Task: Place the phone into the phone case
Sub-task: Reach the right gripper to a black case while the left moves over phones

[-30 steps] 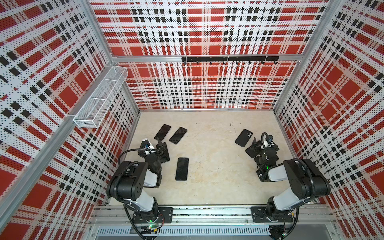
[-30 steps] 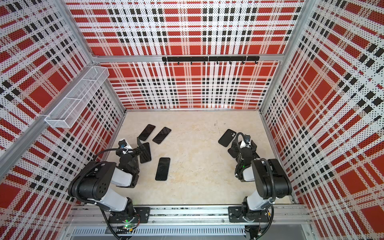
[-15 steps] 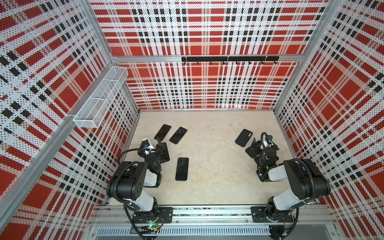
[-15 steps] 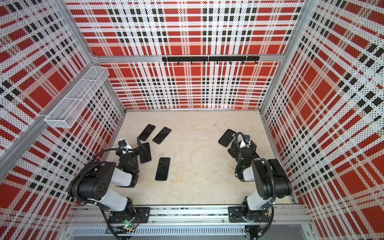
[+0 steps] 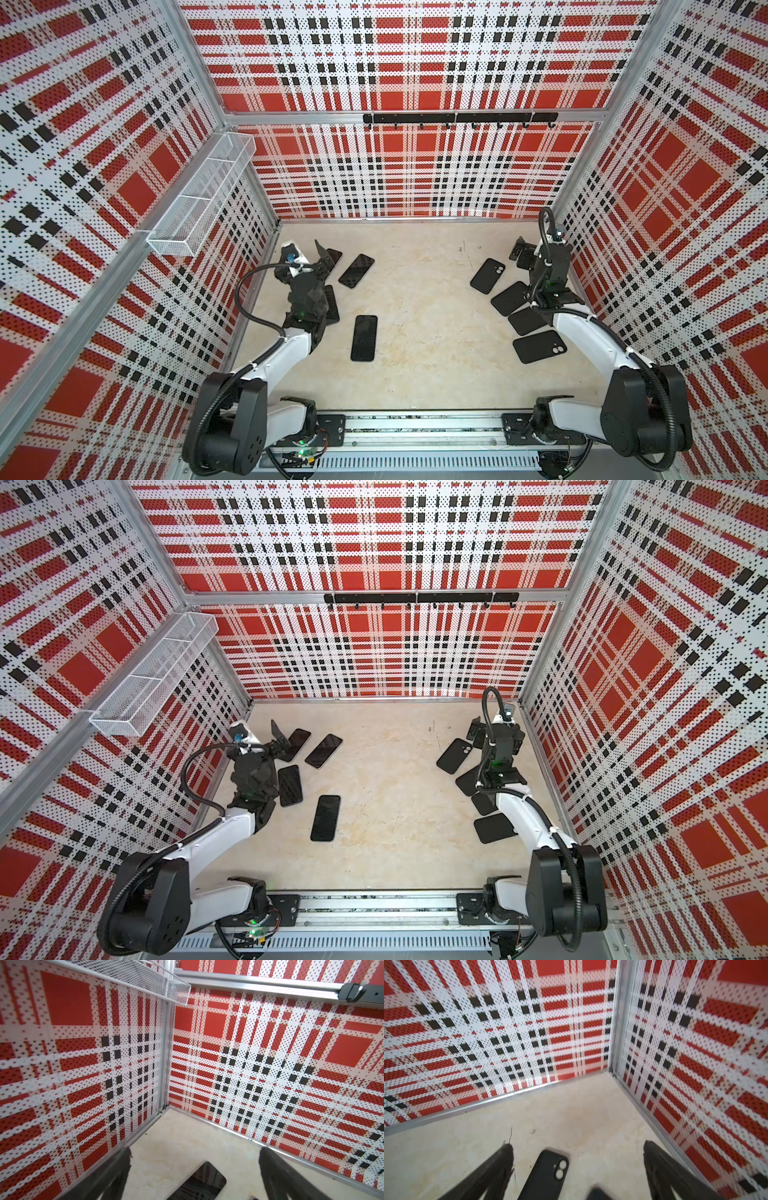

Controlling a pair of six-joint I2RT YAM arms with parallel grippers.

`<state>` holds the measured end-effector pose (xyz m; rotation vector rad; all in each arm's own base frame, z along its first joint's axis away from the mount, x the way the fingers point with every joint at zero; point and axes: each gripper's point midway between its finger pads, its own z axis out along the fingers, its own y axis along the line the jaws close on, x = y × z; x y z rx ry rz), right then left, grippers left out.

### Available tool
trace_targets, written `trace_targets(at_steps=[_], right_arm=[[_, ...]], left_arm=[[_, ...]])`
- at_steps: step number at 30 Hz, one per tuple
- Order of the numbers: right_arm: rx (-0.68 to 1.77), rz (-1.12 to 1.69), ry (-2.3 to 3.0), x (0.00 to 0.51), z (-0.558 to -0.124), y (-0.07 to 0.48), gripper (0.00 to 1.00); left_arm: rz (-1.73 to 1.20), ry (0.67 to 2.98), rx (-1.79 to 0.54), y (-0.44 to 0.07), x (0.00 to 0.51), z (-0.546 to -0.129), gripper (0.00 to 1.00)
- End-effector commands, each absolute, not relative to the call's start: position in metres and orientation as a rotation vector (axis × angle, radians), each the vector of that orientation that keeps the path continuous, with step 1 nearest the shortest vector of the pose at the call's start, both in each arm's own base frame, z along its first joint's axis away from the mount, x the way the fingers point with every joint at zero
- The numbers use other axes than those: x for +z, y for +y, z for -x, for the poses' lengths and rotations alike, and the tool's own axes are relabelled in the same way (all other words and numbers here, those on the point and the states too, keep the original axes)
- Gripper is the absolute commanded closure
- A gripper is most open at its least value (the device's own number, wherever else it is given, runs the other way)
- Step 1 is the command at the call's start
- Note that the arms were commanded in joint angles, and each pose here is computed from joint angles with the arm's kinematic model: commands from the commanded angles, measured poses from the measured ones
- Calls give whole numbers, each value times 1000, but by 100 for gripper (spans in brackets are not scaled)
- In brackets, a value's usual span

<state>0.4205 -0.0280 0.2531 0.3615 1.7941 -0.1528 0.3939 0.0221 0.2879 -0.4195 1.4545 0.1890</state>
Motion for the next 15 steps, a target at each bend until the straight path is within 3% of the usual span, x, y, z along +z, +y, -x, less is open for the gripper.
trace_targets(at_steps=[1, 8, 12, 15], right_arm=[[-175, -442, 2115, 193, -393, -25, 0], [-99, -339, 2354, 161, -394, 35, 7], [-21, -291, 2498, 133, -403, 65, 26], [0, -306, 2518, 122, -412, 72, 31]], left_arm=[[376, 1695, 270, 12, 280, -408, 2], [107, 1965, 245, -53, 281, -434, 2], [-45, 2105, 226, -81, 251, -450, 2], [-126, 2173, 170, -97, 230, -457, 2]])
